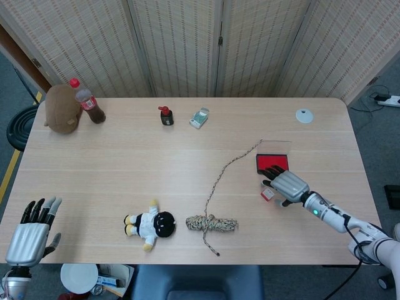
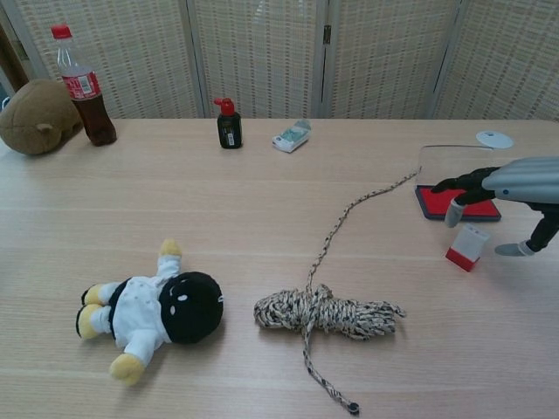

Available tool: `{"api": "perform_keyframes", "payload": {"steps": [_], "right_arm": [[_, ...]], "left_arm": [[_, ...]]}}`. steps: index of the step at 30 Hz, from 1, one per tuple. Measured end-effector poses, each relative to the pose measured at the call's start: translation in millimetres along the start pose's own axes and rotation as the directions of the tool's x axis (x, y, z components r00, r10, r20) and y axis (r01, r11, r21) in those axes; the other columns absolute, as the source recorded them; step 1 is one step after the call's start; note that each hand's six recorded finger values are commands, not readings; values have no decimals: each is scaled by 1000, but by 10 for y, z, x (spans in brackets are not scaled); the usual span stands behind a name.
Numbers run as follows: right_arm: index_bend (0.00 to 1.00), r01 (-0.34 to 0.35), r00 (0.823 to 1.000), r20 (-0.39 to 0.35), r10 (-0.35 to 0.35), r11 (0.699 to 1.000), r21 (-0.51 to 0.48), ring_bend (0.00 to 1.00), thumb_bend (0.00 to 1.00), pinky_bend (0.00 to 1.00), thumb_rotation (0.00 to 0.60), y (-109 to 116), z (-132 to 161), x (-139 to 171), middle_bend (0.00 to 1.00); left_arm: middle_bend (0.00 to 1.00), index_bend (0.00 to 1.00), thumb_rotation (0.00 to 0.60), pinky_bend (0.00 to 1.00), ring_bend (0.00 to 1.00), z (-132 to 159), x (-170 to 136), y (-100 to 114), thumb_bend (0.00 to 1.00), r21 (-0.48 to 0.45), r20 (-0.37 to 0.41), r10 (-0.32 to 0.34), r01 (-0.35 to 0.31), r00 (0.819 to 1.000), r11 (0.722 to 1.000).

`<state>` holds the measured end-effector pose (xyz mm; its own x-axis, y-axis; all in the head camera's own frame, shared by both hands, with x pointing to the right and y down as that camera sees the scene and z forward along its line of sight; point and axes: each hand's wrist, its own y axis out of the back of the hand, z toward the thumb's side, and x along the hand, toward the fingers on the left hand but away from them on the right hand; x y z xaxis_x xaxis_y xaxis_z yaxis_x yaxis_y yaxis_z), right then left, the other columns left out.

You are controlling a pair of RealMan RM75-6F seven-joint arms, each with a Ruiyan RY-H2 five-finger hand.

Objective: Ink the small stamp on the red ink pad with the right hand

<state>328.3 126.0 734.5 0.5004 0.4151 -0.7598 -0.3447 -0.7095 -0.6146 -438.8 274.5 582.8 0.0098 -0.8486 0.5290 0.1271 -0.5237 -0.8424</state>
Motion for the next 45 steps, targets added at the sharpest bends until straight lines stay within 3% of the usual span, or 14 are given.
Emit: {"api": "perform_keyframes", "payload": {"steps": [12,25,45], "right_arm": [[321,5,1000,0,-5,1000,10,0,361,0,600,-33,22,-66,0],[504,27,1000,10,-28,999,30,0,420,0,600,-36,15,-67,20],[524,115,992,47,-119,991,74,13,436,0,600,375,-96,201,36]], "left_arm": [[0,0,600,58,0,-6,23,-14,337,-2,-2,-9,9,1000,1000],[0,0,600,58,0,4,25,-22,337,-2,4,-13,13,1000,1000],[0,0,600,58,0,35,32,-34,336,1,12,-15,15,1000,1000]]}}
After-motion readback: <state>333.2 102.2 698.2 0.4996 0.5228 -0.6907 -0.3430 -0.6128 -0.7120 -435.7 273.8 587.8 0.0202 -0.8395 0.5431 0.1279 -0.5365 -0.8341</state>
